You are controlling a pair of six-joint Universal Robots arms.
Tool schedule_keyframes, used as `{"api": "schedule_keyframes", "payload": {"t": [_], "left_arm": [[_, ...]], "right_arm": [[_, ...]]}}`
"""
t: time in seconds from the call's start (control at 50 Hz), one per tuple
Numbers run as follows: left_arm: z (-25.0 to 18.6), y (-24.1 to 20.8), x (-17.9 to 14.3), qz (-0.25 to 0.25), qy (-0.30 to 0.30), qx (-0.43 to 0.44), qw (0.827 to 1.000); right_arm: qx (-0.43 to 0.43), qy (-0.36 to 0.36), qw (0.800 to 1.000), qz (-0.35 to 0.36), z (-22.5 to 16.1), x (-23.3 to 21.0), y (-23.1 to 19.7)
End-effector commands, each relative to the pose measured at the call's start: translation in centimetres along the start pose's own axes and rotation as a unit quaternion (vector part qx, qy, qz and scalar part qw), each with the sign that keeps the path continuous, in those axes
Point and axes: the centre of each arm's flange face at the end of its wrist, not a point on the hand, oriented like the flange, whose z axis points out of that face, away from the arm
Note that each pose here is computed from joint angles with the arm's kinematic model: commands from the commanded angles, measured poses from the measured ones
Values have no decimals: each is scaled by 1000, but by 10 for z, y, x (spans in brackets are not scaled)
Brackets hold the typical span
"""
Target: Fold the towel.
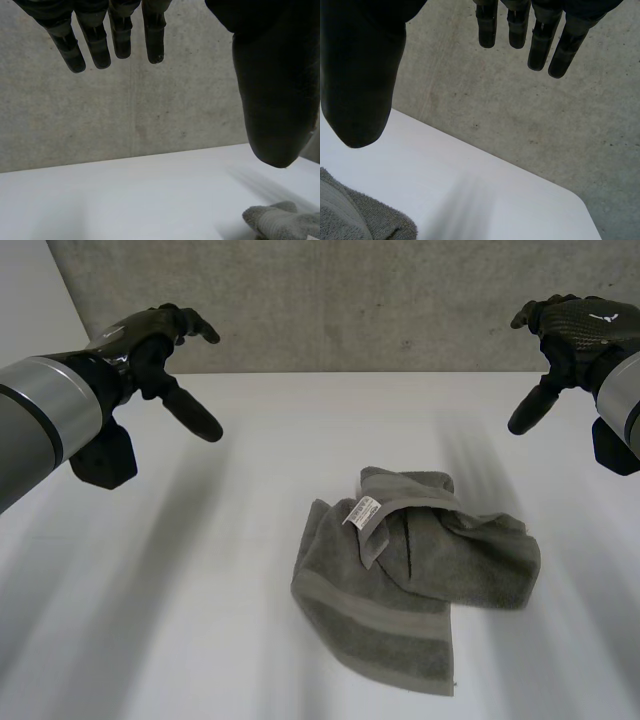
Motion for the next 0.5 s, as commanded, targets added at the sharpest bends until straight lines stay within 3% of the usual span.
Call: {"api": "schedule_keyframes", "payload": {"t": [0.02,0.22,0.5], "left_arm": [[-4,0,9,45,-2,5,999],[1,12,4,67,-51,-4,996],[-2,21,19,83,-25,-13,996]], "right_arm": [[1,-1,1000,-4,-1,-1,1],[1,-2,1000,-7,-3,-1,1],[8,-3,1000,-14,-3,-1,-3]]}}
